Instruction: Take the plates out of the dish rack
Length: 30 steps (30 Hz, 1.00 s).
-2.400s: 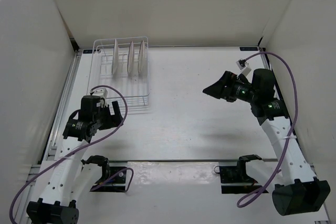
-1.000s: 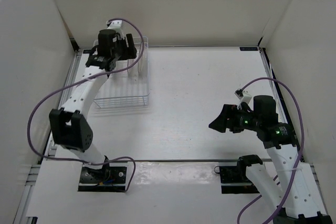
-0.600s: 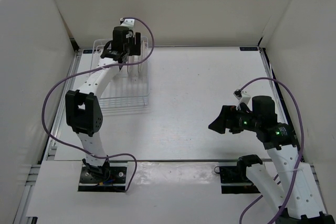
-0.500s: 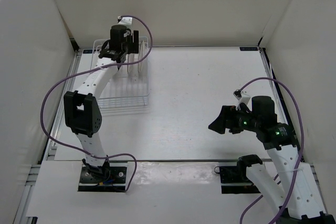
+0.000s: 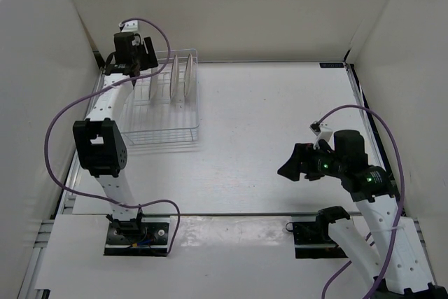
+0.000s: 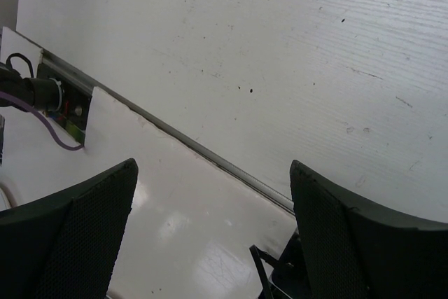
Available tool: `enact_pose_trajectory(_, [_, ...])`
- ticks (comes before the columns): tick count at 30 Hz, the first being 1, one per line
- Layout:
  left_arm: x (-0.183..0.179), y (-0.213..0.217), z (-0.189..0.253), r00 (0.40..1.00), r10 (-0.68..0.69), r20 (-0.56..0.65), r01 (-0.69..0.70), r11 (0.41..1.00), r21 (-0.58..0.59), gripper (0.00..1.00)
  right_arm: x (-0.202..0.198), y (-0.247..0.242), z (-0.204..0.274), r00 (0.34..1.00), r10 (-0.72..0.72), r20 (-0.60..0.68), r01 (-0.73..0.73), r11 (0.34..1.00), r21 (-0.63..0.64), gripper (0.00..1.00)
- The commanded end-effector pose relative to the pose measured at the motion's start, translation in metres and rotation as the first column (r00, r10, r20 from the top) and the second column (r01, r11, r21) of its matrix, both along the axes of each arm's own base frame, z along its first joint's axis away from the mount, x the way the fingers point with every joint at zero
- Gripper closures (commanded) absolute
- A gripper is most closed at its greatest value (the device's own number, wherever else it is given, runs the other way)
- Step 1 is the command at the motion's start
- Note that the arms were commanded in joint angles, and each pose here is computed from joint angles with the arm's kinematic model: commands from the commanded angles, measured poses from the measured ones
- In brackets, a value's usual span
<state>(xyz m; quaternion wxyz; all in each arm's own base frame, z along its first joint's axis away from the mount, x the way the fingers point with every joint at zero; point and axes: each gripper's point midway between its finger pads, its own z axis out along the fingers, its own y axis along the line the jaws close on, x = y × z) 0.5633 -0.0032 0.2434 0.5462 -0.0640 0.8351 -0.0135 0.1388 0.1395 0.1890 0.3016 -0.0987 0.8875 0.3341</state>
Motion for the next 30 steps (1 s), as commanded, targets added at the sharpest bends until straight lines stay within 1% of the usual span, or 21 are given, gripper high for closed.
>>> enact_pose_trajectory(1, [0.005, -0.017, 0.005, 0.998, -0.070, -0.001, 0.070, 0.996, -0.058, 0.21, -0.001, 0.000, -0.001, 1.000, 0.018, 0.021, -0.018, 1.000, -0.005, 0.10])
enact_pose_trajectory(2, [0.008, -0.018, -0.005, 0.996, -0.087, -0.023, 0.085, 0.994, -0.071, 0.21, -0.002, 0.001, -0.002, 1.000, 0.021, 0.021, -0.021, 1.000, -0.005, 0.10])
enact_pose_trajectory(4, [0.011, -0.023, -0.008, 0.993, -0.111, -0.033, 0.108, 0.990, -0.091, 0.24, -0.004, 0.003, -0.002, 0.999, 0.037, 0.015, -0.037, 0.999, 0.006, 0.10])
enact_pose_trajectory(5, [0.012, -0.023, -0.014, 0.993, -0.113, -0.045, 0.109, 0.990, -0.091, 0.24, -0.004, 0.003, -0.002, 0.999, 0.037, 0.014, -0.038, 0.999, 0.010, 0.10])
enact_pose_trajectory(6, [0.014, -0.023, -0.018, 0.992, -0.116, -0.051, 0.111, 0.989, -0.093, 0.28, -0.005, 0.004, -0.002, 0.999, 0.039, 0.013, -0.039, 0.999, 0.011, 0.10])
enact_pose_trajectory(8, [0.016, -0.023, -0.019, 0.992, -0.114, -0.049, 0.109, 0.990, -0.093, 0.29, -0.005, 0.003, -0.004, 0.999, 0.036, 0.010, -0.037, 0.999, 0.008, 0.10])
enact_pose_trajectory(11, [0.019, -0.025, -0.024, 0.991, -0.126, -0.050, 0.121, 0.988, -0.101, 0.31, -0.005, 0.001, -0.005, 0.999, 0.028, 0.019, -0.028, 1.000, 0.000, 0.10])
enact_pose_trajectory(15, [0.021, -0.028, -0.031, 0.988, -0.141, -0.063, 0.135, 0.986, -0.095, 0.40, -0.003, 0.000, -0.006, 1.000, 0.020, 0.015, -0.020, 1.000, -0.007, 0.10])
enact_pose_trajectory(16, [0.022, -0.027, -0.033, 0.988, -0.140, -0.068, 0.133, 0.986, -0.096, 0.45, -0.003, -0.001, -0.006, 1.000, 0.017, 0.024, -0.016, 1.000, -0.008, 0.10])
enact_pose_trajectory(18, [0.022, -0.028, -0.038, 0.987, -0.141, -0.077, 0.132, 0.985, -0.110, 0.46, -0.001, -0.004, -0.007, 1.000, -0.003, 0.030, 0.003, 1.000, -0.020, 0.10])
enact_pose_trajectory(20, [0.022, -0.029, -0.043, 0.985, -0.150, -0.085, 0.140, 0.984, -0.110, 0.53, -0.001, -0.003, -0.007, 0.999, 0.000, 0.035, 0.001, 1.000, -0.020, 0.10])
enact_pose_trajectory(22, [0.022, -0.029, -0.045, 0.984, -0.155, -0.091, 0.145, 0.984, -0.108, 0.57, -0.001, -0.003, -0.009, 0.999, 0.001, 0.035, 0.000, 1.000, -0.023, 0.10])
enact_pose_trajectory(23, [0.022, -0.029, -0.044, 0.984, -0.153, -0.087, 0.144, 0.984, -0.103, 0.63, -0.001, -0.004, -0.009, 0.999, -0.004, 0.037, 0.004, 1.000, -0.024, 0.10])
enact_pose_trajectory(26, [0.022, -0.029, -0.043, 0.984, -0.159, -0.084, 0.152, 0.984, -0.093, 0.74, -0.001, -0.006, -0.010, 0.999, -0.012, 0.038, 0.013, 0.999, -0.032, 0.10])
enact_pose_trajectory(27, [0.022, -0.027, -0.043, 0.984, -0.154, -0.087, 0.147, 0.985, -0.089, 0.74, 0.000, -0.006, -0.010, 0.999, -0.012, 0.040, 0.014, 0.999, -0.034, 0.10])
enact_pose_trajectory(30, [0.020, -0.027, -0.039, 0.985, -0.156, -0.077, 0.150, 0.985, -0.080, 0.81, 0.001, -0.006, -0.009, 0.999, -0.015, 0.047, 0.016, 0.999, -0.030, 0.10])
